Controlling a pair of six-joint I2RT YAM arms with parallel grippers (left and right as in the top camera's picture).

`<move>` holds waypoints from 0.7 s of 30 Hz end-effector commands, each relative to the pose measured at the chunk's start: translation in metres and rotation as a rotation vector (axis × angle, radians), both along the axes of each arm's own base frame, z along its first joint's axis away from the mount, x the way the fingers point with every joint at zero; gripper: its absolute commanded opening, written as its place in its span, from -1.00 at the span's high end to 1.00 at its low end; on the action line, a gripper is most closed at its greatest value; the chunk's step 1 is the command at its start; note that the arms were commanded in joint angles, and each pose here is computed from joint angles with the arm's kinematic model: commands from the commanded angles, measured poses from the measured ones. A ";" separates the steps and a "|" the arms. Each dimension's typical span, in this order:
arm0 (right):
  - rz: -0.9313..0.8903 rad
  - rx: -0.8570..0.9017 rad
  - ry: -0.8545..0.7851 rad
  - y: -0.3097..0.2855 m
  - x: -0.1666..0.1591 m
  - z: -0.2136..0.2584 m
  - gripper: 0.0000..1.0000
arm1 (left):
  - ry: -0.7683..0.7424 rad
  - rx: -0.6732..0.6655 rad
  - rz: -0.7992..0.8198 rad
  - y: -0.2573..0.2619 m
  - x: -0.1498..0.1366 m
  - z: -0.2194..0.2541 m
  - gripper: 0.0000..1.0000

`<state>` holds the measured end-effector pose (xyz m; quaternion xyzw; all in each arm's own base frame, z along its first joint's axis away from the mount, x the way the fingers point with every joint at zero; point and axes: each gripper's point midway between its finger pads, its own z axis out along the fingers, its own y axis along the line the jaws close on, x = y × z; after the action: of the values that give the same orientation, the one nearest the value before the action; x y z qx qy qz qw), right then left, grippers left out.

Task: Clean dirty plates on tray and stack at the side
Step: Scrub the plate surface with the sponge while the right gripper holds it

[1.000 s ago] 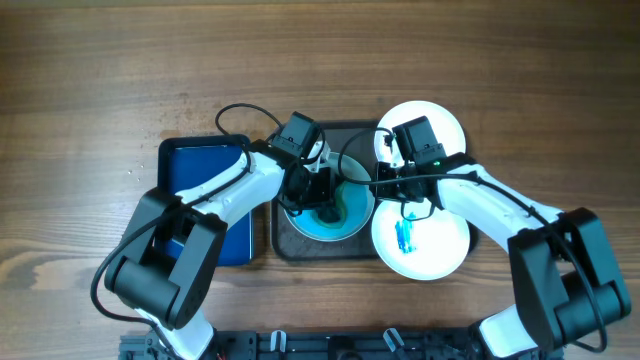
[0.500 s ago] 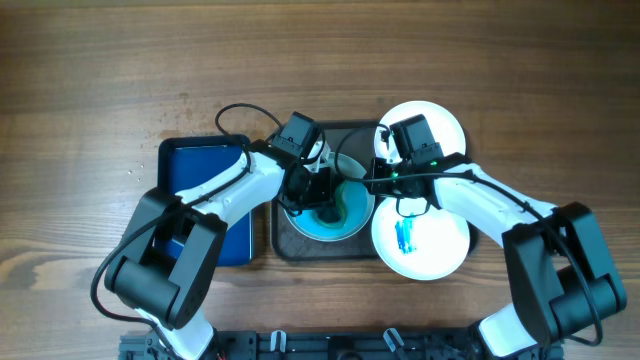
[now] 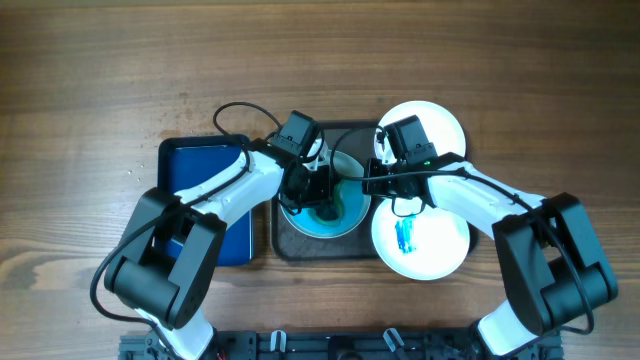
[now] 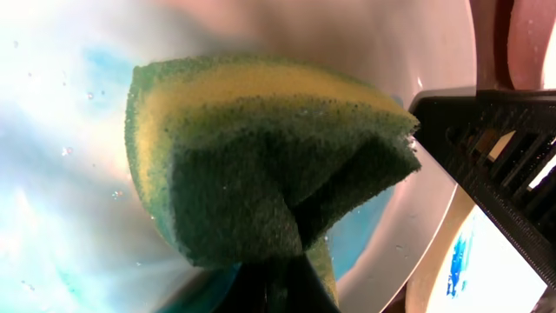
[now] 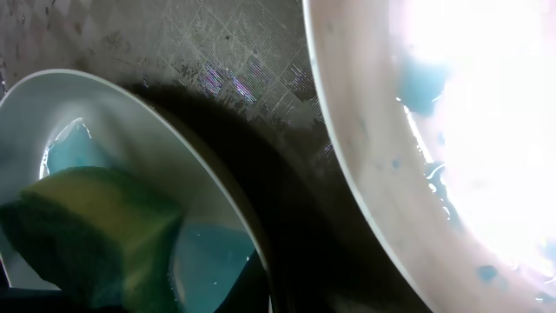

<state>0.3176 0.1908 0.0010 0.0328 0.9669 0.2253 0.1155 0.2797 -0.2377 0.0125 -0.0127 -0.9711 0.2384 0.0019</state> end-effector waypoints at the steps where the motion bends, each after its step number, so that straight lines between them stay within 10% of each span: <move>1: -0.036 -0.019 0.042 -0.001 -0.002 -0.014 0.91 | 0.010 0.002 0.001 -0.002 -0.003 0.000 0.92; 21: 0.046 -0.024 -0.105 -0.001 0.007 0.029 0.91 | -0.093 0.093 0.121 0.024 0.004 0.047 0.92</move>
<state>0.3157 0.1899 0.0059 0.0219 0.9678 0.2200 0.1200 0.2772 -0.2233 0.0548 0.0057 -0.9751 0.2187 -0.0371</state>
